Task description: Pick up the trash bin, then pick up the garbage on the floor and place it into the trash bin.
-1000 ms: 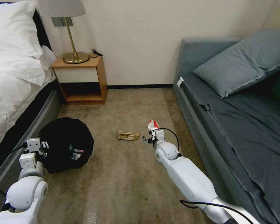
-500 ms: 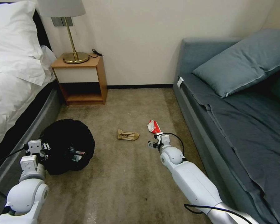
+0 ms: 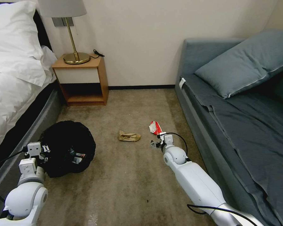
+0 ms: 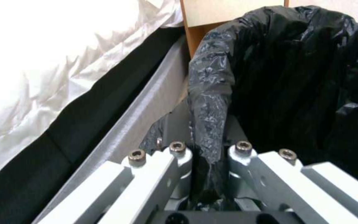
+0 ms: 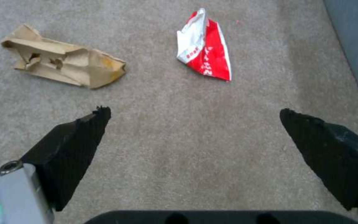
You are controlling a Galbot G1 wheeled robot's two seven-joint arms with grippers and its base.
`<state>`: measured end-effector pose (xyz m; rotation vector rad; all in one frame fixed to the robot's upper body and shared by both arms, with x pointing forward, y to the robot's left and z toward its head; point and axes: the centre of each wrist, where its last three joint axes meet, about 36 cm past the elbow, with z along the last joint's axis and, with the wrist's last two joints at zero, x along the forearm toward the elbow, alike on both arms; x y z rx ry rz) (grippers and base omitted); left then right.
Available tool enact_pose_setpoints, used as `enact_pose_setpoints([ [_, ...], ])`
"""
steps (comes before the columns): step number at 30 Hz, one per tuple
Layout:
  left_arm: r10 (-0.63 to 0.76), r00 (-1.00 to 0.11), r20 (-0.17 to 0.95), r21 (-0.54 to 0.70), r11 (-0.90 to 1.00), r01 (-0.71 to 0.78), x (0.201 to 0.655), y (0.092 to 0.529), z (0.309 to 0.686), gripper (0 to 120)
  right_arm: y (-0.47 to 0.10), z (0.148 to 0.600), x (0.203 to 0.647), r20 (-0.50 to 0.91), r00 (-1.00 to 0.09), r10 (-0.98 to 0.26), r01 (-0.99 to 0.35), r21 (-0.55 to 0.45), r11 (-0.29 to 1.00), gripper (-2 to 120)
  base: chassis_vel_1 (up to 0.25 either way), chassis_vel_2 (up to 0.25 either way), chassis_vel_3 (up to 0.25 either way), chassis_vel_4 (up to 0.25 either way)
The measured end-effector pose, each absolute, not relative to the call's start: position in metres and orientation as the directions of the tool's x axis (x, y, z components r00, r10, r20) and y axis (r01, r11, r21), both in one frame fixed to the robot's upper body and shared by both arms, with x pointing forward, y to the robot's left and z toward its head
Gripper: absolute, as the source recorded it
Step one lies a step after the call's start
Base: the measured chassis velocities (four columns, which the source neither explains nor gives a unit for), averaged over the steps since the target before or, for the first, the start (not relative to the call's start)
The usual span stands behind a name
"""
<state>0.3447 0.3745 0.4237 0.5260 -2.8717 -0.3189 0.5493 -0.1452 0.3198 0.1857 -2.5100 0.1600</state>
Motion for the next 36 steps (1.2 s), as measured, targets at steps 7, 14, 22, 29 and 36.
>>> enact_pose_setpoints([
  [7, -0.369, -0.915, 0.164, 0.245, 0.914, -0.324, 0.344, 0.374, 0.422, 4, -0.149, 0.317, 0.550, 0.587, -0.805, -0.091, -0.164, -0.072, 0.984, 100, 0.000, 0.000, 0.000, 0.000],
  [14, -0.370, -0.914, 0.166, 0.245, 0.913, -0.325, 0.343, 0.374, 0.422, 4, -0.151, 0.316, 0.554, 0.582, -0.808, -0.092, -0.165, -0.075, 0.983, 100, 0.000, 0.000, 0.000, 0.000],
  [22, -0.372, -0.912, 0.170, 0.248, 0.912, -0.326, 0.343, 0.374, 0.420, 4, -0.153, 0.314, 0.557, 0.582, -0.808, -0.090, -0.167, -0.080, 0.983, 100, 0.000, 0.000, 0.000, 0.000],
  [29, -0.371, -0.912, 0.174, 0.249, 0.913, -0.324, 0.342, 0.372, 0.417, 4, -0.154, 0.311, 0.557, 0.585, -0.806, -0.092, -0.171, -0.081, 0.982, 100, 0.000, 0.000, 0.000, 0.000],
  [36, -0.370, -0.912, 0.176, 0.250, 0.913, -0.322, 0.342, 0.372, 0.415, 4, -0.157, 0.308, 0.558, 0.586, -0.805, -0.087, -0.166, -0.082, 0.983, 100, 0.000, 0.000, 0.000, 0.000],
])
